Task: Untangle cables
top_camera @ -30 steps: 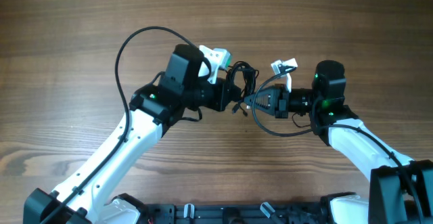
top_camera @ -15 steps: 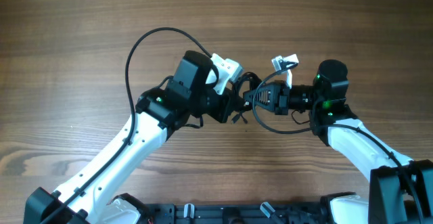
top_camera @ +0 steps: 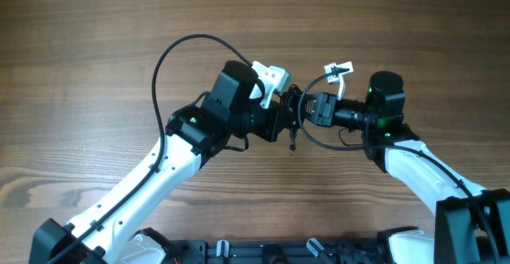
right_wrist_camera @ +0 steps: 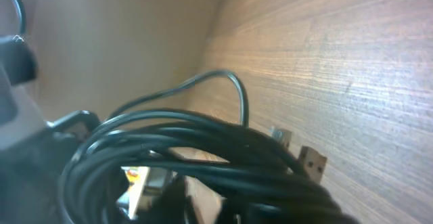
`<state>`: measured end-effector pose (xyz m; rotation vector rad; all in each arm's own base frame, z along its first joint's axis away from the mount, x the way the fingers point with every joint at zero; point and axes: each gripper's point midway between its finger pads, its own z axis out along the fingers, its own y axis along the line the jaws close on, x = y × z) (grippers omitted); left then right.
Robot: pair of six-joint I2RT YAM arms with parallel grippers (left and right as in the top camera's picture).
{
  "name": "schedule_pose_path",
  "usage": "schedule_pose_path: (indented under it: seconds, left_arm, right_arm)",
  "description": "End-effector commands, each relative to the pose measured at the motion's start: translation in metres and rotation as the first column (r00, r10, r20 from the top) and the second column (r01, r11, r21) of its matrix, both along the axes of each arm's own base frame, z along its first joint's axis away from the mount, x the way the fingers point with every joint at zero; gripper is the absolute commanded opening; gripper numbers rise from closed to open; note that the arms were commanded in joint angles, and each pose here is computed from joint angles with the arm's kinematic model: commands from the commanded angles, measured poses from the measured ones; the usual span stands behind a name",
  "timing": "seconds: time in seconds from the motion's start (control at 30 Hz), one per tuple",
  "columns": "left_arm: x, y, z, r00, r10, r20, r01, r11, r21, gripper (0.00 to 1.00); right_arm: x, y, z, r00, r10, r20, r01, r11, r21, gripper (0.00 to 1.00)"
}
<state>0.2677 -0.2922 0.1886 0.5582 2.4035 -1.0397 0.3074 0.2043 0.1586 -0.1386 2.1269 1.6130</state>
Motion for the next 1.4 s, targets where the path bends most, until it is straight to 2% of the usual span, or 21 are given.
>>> schedule_pose_path:
  seconds: [0.0,0.07,0.17,0.37,0.43,0.6,0.73,0.77,0.83,0.9,1.07,1.13,1.3,1.37]
  left_arm:
    - [-0.006,-0.011,0.02,1.0,-0.014,-0.023,0.012,0.997,-0.083,0.04]
    - [-0.003,-0.009,0.019,1.0,0.01,-0.022,-0.011,0.997,-0.073,0.04]
    - [0.009,0.0,0.016,0.992,0.113,-0.062,-0.117,0.991,-0.062,0.04]
    - [0.03,0.021,0.015,0.957,0.25,-0.147,-0.264,0.962,-0.078,0.04]
    - [0.037,0.028,0.015,0.934,0.302,-0.192,-0.322,0.943,-0.086,0.04]
    - [0.047,0.039,0.016,0.828,0.424,-0.366,-0.489,0.866,-0.105,0.04]
    - [0.044,0.035,0.017,0.792,0.438,-0.425,-0.524,0.845,-0.106,0.04]
    - [0.042,0.033,0.017,0.794,0.432,-0.427,-0.519,0.848,-0.106,0.04]
    - [0.035,0.025,0.017,0.806,0.411,-0.427,-0.496,0.862,-0.106,0.04]
    - [0.028,0.017,0.016,0.816,0.392,-0.425,-0.474,0.874,-0.104,0.04]
    - [0.02,0.009,0.016,0.827,0.368,-0.425,-0.449,0.887,-0.104,0.04]
    - [0.017,0.005,0.016,0.831,0.358,-0.425,-0.438,0.893,-0.104,0.04]
    - [0.014,0.001,0.014,0.837,0.381,-0.393,-0.446,0.891,-0.085,0.04]
    - [0.013,0.0,0.013,0.846,0.374,-0.38,-0.434,0.897,-0.083,0.04]
  right_arm:
    - [0.01,-0.004,-0.002,0.999,-0.049,0.005,0.049,0.999,-0.02,0.43]
    - [0.006,-0.003,0.0,1.0,-0.029,0.003,0.029,1.0,-0.01,0.54]
    - [0.006,-0.008,0.001,1.0,-0.023,-0.001,0.023,1.0,0.003,0.69]
    - [0.018,-0.043,0.005,0.996,-0.085,-0.009,0.086,0.996,0.029,0.87]
    - [0.024,-0.053,0.004,0.992,-0.123,-0.01,0.123,0.992,0.025,0.98]
    - [0.025,-0.055,-0.017,0.963,-0.201,-0.18,0.202,0.979,-0.013,0.99]
    - [0.019,-0.042,-0.028,0.942,-0.202,-0.268,0.2,0.979,-0.034,0.98]
    - [0.018,-0.037,-0.029,0.937,-0.204,-0.284,0.201,0.979,-0.038,0.97]
    - [0.016,-0.028,-0.032,0.925,-0.214,-0.315,0.209,0.977,-0.049,0.86]
    - [0.013,-0.018,-0.034,0.911,-0.216,-0.35,0.211,0.976,-0.054,0.65]
    - [0.012,-0.015,-0.034,0.89,-0.219,-0.401,0.22,0.974,-0.044,0.49]
    - [0.01,-0.015,-0.034,0.87,-0.218,-0.443,0.228,0.973,-0.03,0.39]
    - [0.007,-0.012,-0.031,0.855,-0.196,-0.48,0.218,0.976,-0.01,0.07]
    - [0.007,-0.013,-0.031,0.87,-0.193,-0.453,0.21,0.978,-0.014,0.04]
